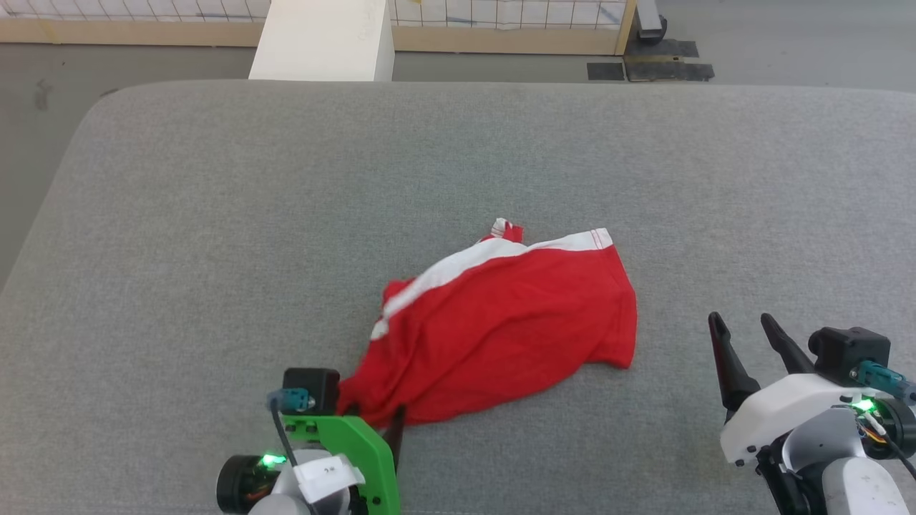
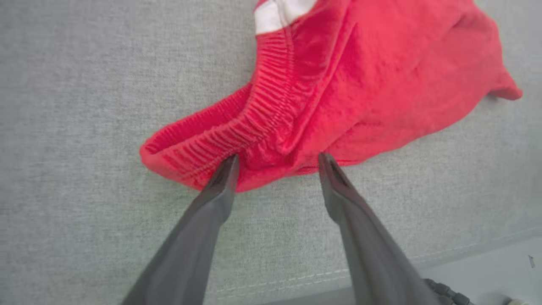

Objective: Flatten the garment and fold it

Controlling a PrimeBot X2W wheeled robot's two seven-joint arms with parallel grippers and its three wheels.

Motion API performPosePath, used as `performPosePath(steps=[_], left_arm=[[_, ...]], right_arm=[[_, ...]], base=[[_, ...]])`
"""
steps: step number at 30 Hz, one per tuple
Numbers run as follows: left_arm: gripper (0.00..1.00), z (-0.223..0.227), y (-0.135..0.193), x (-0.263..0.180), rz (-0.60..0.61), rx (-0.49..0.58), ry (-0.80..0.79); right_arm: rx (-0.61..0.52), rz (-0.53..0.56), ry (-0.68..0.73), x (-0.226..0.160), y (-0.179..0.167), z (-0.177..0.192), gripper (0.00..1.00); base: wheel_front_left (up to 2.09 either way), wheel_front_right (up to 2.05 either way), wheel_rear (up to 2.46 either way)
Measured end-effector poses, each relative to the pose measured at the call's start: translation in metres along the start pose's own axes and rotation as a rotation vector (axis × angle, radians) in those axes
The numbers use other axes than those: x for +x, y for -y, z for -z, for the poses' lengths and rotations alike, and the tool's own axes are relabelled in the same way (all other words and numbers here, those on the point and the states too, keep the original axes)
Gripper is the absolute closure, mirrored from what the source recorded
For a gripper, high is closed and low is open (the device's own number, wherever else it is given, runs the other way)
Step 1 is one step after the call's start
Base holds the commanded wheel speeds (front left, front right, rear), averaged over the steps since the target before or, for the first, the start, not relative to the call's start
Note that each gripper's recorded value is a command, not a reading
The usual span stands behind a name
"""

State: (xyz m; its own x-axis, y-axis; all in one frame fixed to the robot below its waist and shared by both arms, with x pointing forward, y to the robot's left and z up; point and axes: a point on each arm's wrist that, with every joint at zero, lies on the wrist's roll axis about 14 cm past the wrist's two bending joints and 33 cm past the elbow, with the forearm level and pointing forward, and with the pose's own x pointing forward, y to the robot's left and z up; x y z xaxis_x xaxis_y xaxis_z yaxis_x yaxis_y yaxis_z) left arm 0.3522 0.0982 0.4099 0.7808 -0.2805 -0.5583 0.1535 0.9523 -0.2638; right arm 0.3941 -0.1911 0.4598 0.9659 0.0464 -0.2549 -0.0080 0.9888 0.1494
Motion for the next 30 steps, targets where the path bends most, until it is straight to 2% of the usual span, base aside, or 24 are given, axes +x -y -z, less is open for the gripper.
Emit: performPosePath(steps=[7,11,14,22,26,30], left_arm=[[0.0,-0.033,0.004,-0.009,0.001,-0.048,0.141],[0.0,-0.067,-0.006,-0.016,-0.037,-0.078,0.272],[0.0,-0.08,-0.018,-0.012,-0.078,-0.062,0.303],[0.0,-0.083,-0.021,0.035,-0.069,-0.024,0.189],[0.0,-0.064,-0.012,0.056,-0.049,0.01,0.078],[0.0,-0.035,-0.019,0.068,-0.088,0.06,-0.053]], right_arm=[[0.01,0.021,0.025,-0.007,0.007,-0.005,0.0],[0.014,0.038,0.031,-0.011,0.013,-0.006,0.0],[0.014,0.045,0.033,-0.011,0.016,-0.006,0.0],[0.015,0.053,0.017,-0.01,0.019,-0.001,0.0],[0.014,0.057,0.008,-0.011,0.02,0.002,0.0],[0.014,0.062,0.001,-0.012,0.021,0.005,0.0]], base=[[0.0,0.0,0.0],[0.0,0.0,0.0],[0.0,0.0,0.0],[0.0,0.0,0.0],[0.0,0.0,0.0],[0.0,0.0,0.0]])
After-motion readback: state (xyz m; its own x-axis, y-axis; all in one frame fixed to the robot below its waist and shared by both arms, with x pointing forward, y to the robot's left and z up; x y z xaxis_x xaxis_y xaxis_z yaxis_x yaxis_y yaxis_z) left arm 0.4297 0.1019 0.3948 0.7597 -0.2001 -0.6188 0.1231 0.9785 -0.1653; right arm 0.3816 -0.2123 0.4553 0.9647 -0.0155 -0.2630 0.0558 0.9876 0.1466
